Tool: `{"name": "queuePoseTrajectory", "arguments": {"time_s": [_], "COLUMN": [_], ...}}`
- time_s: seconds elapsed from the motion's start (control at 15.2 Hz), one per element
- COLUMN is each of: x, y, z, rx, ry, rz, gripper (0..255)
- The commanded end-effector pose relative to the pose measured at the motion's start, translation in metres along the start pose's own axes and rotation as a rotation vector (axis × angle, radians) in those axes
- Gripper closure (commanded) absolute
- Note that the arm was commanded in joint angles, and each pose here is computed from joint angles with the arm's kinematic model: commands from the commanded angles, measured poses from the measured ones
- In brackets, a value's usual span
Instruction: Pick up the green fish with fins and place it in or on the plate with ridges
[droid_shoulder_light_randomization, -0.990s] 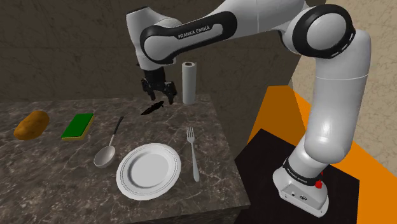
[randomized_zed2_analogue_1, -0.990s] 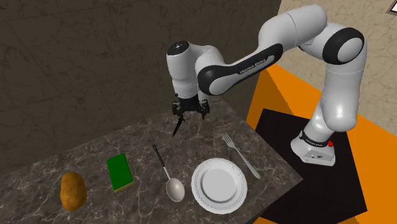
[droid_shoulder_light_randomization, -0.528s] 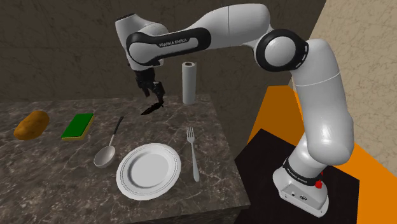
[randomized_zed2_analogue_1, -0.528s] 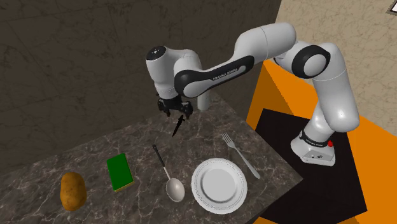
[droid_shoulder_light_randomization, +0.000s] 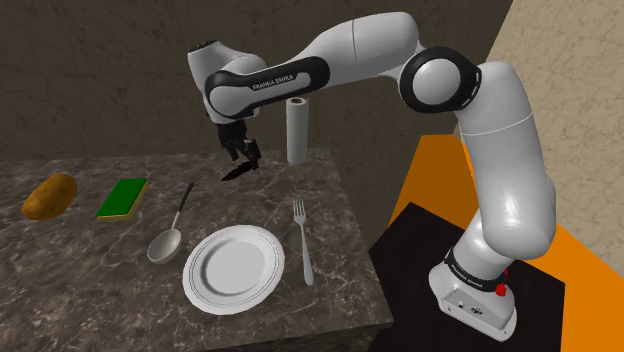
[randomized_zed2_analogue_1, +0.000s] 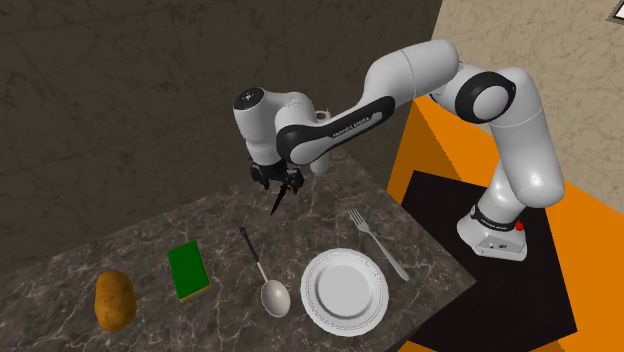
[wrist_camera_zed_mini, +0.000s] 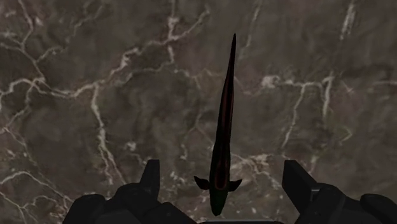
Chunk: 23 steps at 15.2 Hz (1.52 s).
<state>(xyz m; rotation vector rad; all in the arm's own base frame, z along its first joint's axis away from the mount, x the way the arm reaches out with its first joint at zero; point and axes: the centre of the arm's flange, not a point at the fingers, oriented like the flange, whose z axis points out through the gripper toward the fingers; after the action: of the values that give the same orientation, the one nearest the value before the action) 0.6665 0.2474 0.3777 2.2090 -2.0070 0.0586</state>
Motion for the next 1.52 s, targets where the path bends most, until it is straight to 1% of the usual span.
{"name": "queuePoseTrajectory", "arguments": {"time_s": [0.0, 0.33, 0.4, 0.99, 1.45], "x": [0.0, 0.0, 0.0, 0.0, 0.005], "y": [0.0, 0.0, 0.0, 0.0, 0.004], "z": [0.001, 0.001, 0.001, 0.001, -0.035], "rx": [0.001, 0.001, 0.001, 0.001, 0.001], "ry": [0.0, 0.0, 0.0, 0.0, 0.0], "rz": [0.0, 0.0, 0.0, 0.0, 0.0], "gripper": [0, 0, 255, 255, 255]}}
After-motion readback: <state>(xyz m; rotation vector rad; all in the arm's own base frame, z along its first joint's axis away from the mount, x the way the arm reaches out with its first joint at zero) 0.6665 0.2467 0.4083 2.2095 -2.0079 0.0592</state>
